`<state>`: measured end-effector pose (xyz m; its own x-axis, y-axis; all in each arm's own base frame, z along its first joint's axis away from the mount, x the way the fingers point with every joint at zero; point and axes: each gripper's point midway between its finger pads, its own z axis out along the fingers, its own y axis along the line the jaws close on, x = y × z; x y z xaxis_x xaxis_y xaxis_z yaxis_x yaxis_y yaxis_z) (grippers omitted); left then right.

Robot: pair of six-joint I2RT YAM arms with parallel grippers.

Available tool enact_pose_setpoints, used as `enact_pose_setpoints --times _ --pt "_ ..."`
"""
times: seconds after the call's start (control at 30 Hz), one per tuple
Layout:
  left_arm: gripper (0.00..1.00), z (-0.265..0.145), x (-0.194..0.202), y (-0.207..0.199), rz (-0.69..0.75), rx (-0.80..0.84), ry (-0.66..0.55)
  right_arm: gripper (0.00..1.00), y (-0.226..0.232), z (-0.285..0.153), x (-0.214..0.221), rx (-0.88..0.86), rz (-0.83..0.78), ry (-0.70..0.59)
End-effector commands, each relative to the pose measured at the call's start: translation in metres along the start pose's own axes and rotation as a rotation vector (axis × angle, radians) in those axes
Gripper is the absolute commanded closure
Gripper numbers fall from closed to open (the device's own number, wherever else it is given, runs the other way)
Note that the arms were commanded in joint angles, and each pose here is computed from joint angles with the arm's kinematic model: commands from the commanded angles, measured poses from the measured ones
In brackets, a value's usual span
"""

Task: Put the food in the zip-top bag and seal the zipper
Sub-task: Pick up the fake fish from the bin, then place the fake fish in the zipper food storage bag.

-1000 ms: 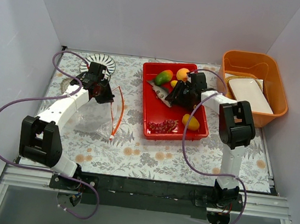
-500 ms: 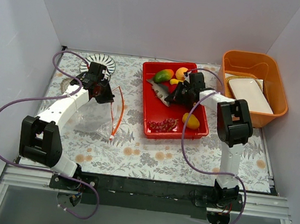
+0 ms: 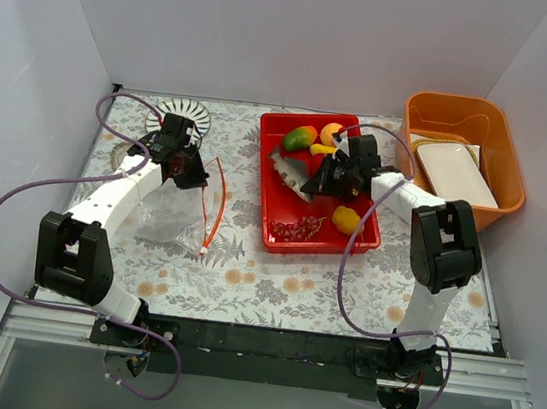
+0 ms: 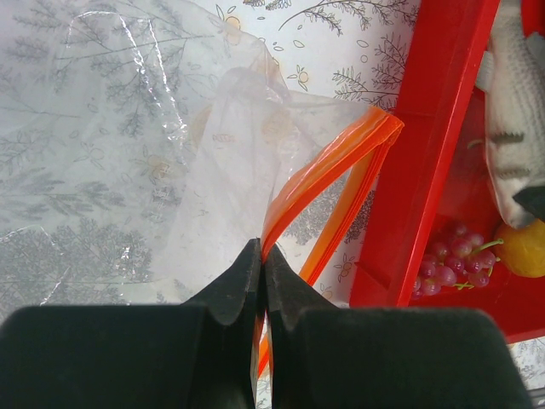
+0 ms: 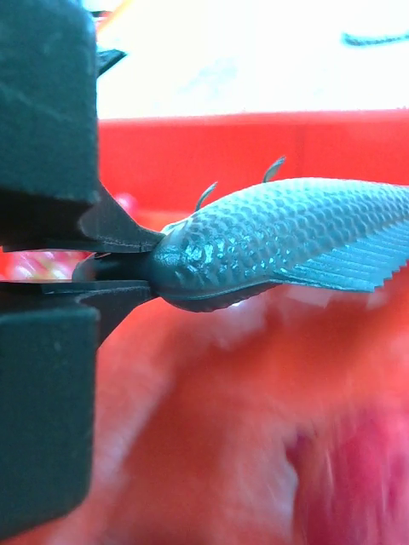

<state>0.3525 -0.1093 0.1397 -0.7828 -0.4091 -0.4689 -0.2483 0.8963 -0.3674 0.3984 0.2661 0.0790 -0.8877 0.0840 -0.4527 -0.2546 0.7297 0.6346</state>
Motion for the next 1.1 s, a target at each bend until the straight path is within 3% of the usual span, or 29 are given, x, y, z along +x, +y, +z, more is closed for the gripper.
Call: enact_pose_setpoints --times 0.0,0.23,0.5,1.07 --pt "1.0 -0.017 -0.011 -0.007 -0.002 0.033 -0.05 0.99 0.038 -0.03 0.004 -0.047 -0.161 -0.009" --pt "1.0 -0.02 -0.014 -0.007 -0.006 0.032 -0.064 0.99 0.049 -0.064 0.03 0.044 -0.322 0.01" --pt "1.0 -0.018 -0.018 -0.01 -0.008 0.035 -0.068 0.99 0.087 -0.098 0.057 -0.017 -0.43 -0.012" --pt "1.0 -0.013 -0.023 -0.019 -0.007 0.068 -0.062 0.99 0.14 -0.104 0.096 -0.1 -0.459 0.085"
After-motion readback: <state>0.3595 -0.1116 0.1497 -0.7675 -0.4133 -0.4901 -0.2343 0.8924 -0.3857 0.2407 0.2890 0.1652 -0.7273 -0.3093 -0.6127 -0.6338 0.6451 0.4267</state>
